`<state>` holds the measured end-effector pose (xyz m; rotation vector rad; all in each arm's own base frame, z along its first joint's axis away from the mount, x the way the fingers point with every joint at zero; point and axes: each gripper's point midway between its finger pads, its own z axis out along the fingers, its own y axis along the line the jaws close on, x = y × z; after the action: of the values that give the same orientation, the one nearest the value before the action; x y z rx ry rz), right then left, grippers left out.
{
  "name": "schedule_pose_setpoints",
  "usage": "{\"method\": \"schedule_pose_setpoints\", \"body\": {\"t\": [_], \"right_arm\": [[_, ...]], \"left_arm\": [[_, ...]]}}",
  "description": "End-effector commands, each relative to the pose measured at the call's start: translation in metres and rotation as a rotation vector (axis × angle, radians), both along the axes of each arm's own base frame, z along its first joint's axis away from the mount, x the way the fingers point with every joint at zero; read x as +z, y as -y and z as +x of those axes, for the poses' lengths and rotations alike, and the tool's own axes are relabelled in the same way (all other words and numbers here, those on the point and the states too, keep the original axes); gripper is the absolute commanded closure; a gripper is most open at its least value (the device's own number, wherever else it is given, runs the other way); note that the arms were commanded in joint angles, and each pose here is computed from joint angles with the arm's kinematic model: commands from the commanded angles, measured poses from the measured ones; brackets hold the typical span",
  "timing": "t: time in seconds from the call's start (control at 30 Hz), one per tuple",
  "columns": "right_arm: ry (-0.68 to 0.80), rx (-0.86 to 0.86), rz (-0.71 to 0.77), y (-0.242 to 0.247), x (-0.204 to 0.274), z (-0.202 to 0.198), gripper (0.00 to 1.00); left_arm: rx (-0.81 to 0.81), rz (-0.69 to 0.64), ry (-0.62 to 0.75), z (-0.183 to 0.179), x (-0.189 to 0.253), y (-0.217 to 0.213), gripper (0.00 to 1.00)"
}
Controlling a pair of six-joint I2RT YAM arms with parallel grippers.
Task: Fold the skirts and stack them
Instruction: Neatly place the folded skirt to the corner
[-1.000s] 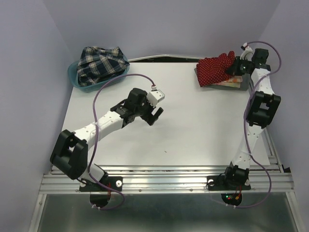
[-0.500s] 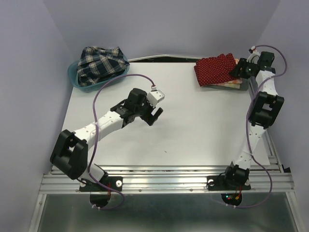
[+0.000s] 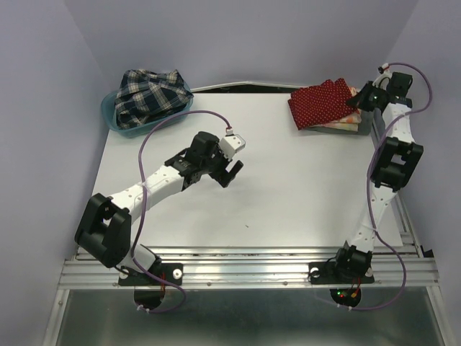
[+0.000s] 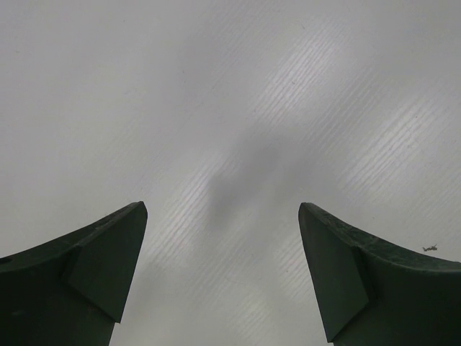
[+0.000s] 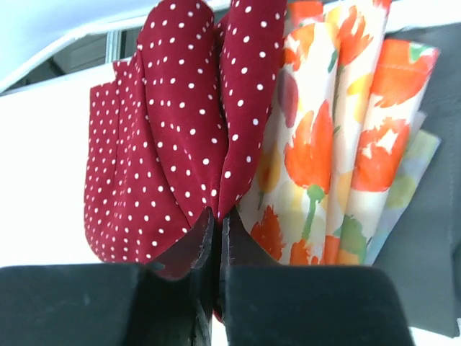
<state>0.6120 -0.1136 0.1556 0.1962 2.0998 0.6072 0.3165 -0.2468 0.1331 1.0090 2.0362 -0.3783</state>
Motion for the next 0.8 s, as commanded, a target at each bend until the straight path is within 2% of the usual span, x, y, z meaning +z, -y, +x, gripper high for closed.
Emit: {"method": "schedule_pose_setpoints", "body": {"t": [0.0, 0.17, 0.2, 0.23, 0.33, 0.47, 0.77], "right_arm": [[0.100, -0.058, -0.066, 0.018, 0.024, 0.016, 0.99], [0.115, -0.149, -0.141, 0.039, 0.031, 0.009, 0.99], [0.174, -0.168, -0.161, 0.045, 0.053, 0.007, 0.99], [0.155, -0.178, -0.164, 0.045, 0.042, 0.001, 0.99], [0.198, -0.241, -0.226, 0.061, 0.060, -0.007, 0.99], [0.154, -0.327, -0.262, 0.073, 0.038, -0.019, 0.99], [0.181, -0.448, -0.244, 0.091, 0.042, -0.021, 0.99]], "left_arm": [[0.003, -0.036, 0.049, 0.008, 0.023, 0.004, 0.01], [0.004, -0.033, 0.042, 0.008, 0.019, 0.005, 0.01], [0.005, -0.032, 0.043, 0.009, 0.019, 0.005, 0.01], [0.008, -0.033, 0.045, 0.010, 0.020, 0.005, 0.01], [0.007, -0.032, 0.046, 0.010, 0.020, 0.005, 0.01], [0.005, -0.030, 0.044, 0.009, 0.019, 0.005, 0.01], [0.013, -0.022, 0.046, 0.008, 0.017, 0.002, 0.01]]}}
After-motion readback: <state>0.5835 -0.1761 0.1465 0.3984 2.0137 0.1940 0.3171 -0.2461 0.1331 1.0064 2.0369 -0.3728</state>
